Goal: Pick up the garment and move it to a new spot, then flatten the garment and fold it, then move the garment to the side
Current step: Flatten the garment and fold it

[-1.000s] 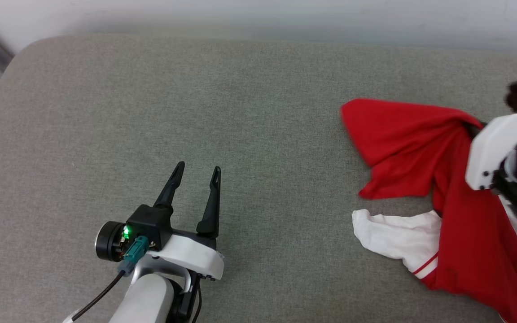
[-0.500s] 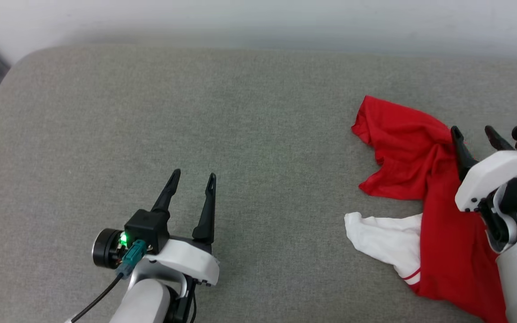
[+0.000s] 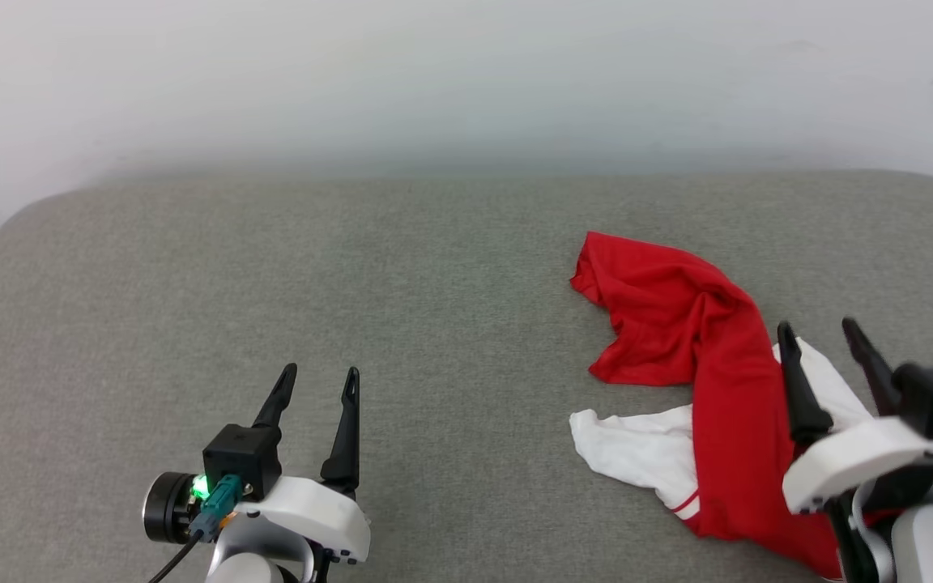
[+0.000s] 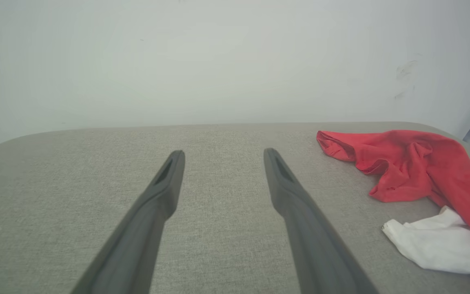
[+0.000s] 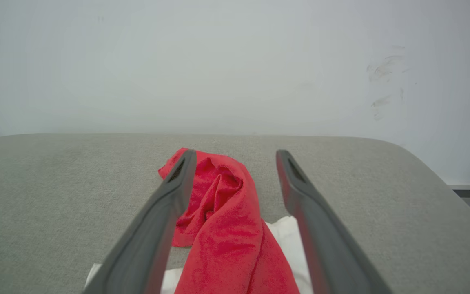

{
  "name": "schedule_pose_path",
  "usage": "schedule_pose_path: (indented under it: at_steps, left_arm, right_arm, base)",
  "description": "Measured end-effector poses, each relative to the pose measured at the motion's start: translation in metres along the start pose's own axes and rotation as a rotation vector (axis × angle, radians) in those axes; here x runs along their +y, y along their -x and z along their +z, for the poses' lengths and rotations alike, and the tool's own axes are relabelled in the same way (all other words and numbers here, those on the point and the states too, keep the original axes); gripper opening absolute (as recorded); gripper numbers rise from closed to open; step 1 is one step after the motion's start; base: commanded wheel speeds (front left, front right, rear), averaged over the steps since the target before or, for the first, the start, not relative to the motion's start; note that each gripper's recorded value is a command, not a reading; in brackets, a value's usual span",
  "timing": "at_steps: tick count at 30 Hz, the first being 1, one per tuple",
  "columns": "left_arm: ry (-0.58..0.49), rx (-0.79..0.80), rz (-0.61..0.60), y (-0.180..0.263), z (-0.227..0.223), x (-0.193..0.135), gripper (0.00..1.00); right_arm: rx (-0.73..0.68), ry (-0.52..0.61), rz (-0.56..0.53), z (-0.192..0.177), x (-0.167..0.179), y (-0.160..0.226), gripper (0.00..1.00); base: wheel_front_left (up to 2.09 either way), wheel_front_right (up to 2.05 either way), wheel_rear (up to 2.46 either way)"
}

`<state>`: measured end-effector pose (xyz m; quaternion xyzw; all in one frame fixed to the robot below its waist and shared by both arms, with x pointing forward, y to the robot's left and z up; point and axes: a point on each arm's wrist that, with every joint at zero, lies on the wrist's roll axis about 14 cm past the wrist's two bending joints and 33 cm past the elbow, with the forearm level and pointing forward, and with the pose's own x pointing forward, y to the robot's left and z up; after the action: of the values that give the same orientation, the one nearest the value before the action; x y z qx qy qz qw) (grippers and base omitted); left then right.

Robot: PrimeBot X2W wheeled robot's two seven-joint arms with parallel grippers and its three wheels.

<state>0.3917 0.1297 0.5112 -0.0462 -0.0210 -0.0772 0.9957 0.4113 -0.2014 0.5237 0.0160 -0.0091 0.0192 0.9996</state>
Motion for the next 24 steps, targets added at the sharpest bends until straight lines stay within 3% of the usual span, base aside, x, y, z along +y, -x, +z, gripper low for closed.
schedule_pose_path:
  at_steps: [10, 16, 24]
  left_arm:
    - [-0.016, 0.027, -0.101, -0.009, 0.004, -0.031, 1.0]
    - [-0.023, 0.098, -0.278, -0.037, 0.006, -0.084, 1.0]
    - [-0.072, 0.35, -0.53, -0.06, -0.034, -0.15, 1.0]
  right_arm:
    - [0.032, -0.044, -0.003, -0.006, 0.012, 0.063, 1.0]
    - [0.052, -0.058, -0.013, -0.008, 0.012, 0.076, 1.0]
    - [0.076, -0.066, -0.033, -0.016, 0.008, 0.067, 1.0]
  base:
    - [0.0, 0.0, 0.0]
    - [0.0, 0.0, 0.0]
    - [0.0, 0.0, 0.0]
